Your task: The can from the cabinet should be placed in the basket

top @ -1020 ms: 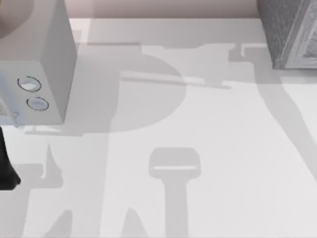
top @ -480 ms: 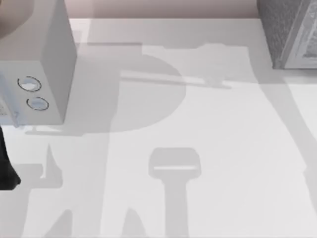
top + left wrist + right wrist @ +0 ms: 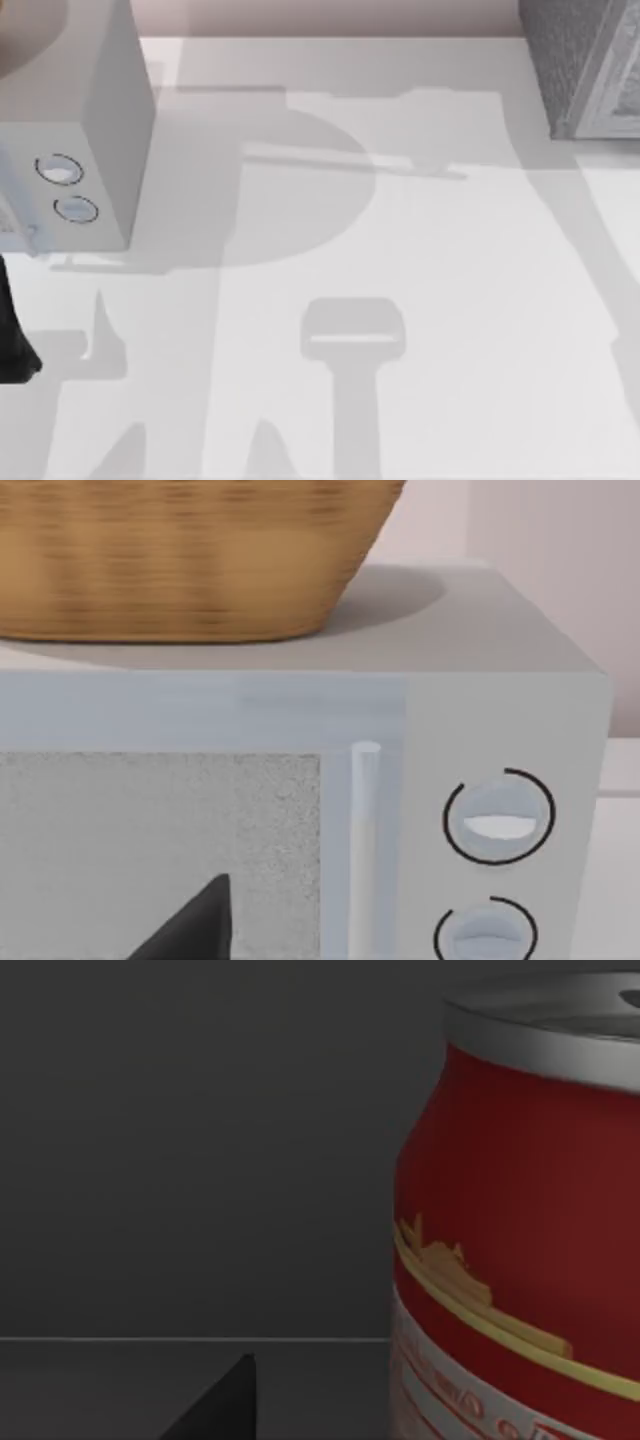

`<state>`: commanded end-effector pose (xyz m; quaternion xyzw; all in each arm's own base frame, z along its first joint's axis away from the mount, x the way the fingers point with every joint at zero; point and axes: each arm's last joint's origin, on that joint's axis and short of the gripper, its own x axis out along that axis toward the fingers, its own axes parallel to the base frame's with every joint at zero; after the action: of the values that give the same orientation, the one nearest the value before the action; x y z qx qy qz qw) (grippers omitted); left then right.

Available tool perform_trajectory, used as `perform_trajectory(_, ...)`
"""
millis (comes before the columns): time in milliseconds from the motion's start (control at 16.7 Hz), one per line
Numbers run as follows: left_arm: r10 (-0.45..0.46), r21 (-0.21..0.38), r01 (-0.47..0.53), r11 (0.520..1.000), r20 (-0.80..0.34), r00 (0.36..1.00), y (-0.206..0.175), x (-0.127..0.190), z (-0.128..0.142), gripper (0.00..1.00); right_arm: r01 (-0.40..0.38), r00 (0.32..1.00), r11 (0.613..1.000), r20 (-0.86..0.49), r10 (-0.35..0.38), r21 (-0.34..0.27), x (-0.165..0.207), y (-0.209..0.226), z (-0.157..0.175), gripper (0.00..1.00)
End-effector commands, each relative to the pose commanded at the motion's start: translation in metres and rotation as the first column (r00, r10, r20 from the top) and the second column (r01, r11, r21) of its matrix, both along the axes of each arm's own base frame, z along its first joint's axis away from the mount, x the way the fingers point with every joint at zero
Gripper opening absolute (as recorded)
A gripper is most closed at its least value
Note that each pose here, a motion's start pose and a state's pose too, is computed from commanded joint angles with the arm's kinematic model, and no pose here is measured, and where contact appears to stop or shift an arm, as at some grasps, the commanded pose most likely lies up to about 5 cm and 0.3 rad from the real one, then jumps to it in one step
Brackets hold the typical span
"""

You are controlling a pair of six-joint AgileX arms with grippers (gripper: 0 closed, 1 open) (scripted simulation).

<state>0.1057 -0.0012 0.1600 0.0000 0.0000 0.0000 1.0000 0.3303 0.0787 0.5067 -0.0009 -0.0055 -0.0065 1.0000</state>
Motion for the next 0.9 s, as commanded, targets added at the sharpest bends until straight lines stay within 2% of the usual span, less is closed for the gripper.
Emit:
perform_trajectory(600, 0.0, 0.0, 0.0, 1.0, 0.0, 1.0, 0.0, 0.0, 0.0, 1.0, 0.0, 1.0, 1.0, 0.0, 0.0, 0.0, 0.0, 0.0, 0.0, 0.02)
perform_trajectory(900, 0.0, 0.0, 0.0, 1.0, 0.0, 1.0, 0.0, 0.0, 0.0, 1.0, 0.0, 1.0, 1.0, 0.0, 0.0, 0.0, 0.0, 0.0, 0.0, 0.0)
